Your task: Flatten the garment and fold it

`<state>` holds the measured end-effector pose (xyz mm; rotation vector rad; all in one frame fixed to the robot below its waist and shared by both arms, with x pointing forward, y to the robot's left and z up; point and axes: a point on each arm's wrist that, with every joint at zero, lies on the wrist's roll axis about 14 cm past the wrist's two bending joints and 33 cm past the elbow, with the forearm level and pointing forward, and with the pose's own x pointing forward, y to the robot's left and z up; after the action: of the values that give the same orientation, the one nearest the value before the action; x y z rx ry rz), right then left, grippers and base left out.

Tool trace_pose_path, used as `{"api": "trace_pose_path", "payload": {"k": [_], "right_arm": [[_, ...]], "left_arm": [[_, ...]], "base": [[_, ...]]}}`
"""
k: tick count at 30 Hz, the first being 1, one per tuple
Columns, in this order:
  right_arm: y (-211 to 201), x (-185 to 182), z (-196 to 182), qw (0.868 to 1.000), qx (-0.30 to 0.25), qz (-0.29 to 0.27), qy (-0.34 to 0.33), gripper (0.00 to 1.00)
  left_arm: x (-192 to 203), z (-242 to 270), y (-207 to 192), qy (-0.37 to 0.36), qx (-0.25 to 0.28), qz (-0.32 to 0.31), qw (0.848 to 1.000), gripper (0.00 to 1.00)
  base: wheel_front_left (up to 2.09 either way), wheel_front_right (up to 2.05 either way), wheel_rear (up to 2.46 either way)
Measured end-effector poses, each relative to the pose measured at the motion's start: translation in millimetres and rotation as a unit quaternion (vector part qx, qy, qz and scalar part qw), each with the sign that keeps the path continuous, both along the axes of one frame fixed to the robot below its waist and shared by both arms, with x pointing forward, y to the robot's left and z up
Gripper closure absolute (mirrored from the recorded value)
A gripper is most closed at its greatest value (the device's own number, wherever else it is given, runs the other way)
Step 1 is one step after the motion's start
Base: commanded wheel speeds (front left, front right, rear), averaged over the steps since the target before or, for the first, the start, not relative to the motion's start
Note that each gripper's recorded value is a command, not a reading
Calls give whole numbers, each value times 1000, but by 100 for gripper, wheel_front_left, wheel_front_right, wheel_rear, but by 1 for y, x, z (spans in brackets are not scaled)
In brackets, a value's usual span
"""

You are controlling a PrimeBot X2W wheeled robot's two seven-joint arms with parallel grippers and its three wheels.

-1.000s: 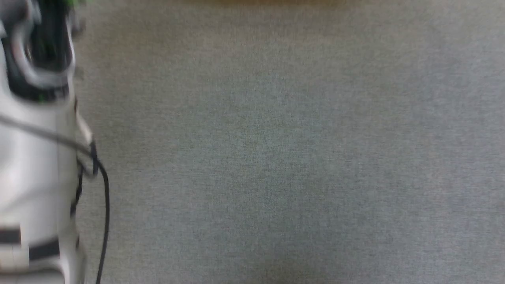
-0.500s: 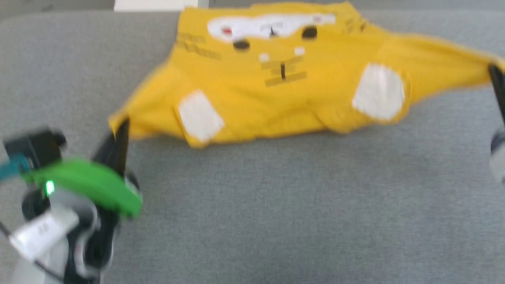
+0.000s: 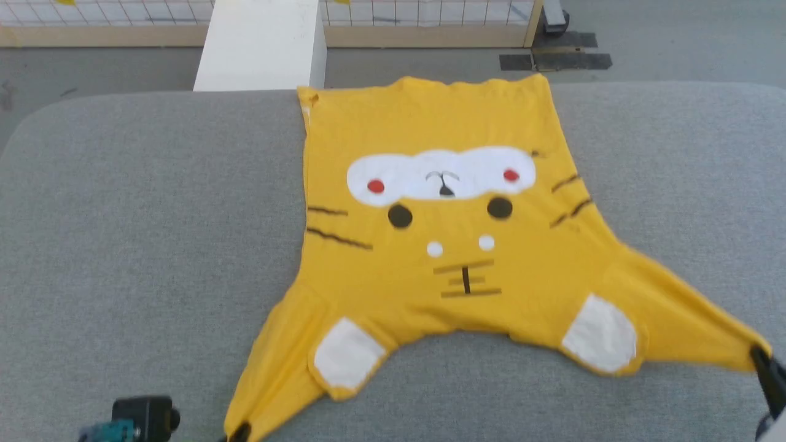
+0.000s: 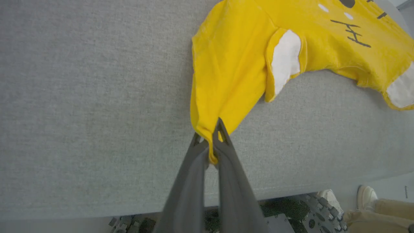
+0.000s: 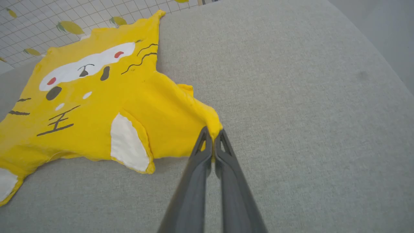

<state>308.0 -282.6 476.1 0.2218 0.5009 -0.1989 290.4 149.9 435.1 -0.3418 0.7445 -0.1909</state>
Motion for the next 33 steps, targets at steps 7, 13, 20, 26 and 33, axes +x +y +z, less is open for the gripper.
{"api": "trace_pose_path", "payload": {"k": [7, 13, 20, 26, 33], "right_arm": [[-4, -55, -35, 995, 36, -26, 93, 100], [-11, -92, -49, 986, 58, -45, 148, 100], [1, -87, -57, 989, 46, -26, 139, 100], [24, -67, -81, 989, 25, 16, 146, 100], [33, -62, -120, 981, 5, 44, 187, 100]], "left_arm": [[-33, -10, 15, 53, 8, 10, 998, 100], [-50, -8, 29, 66, 1, 47, 997, 100], [-40, 11, 25, 14, -20, 55, 998, 100], [-16, 29, 8, -37, -30, 27, 999, 100], [-5, 36, -7, -56, -42, 12, 997, 100]], "base": [[0, 0, 0], [0, 0, 0], [0, 0, 0], [0, 0, 0], [0, 0, 0]]}}
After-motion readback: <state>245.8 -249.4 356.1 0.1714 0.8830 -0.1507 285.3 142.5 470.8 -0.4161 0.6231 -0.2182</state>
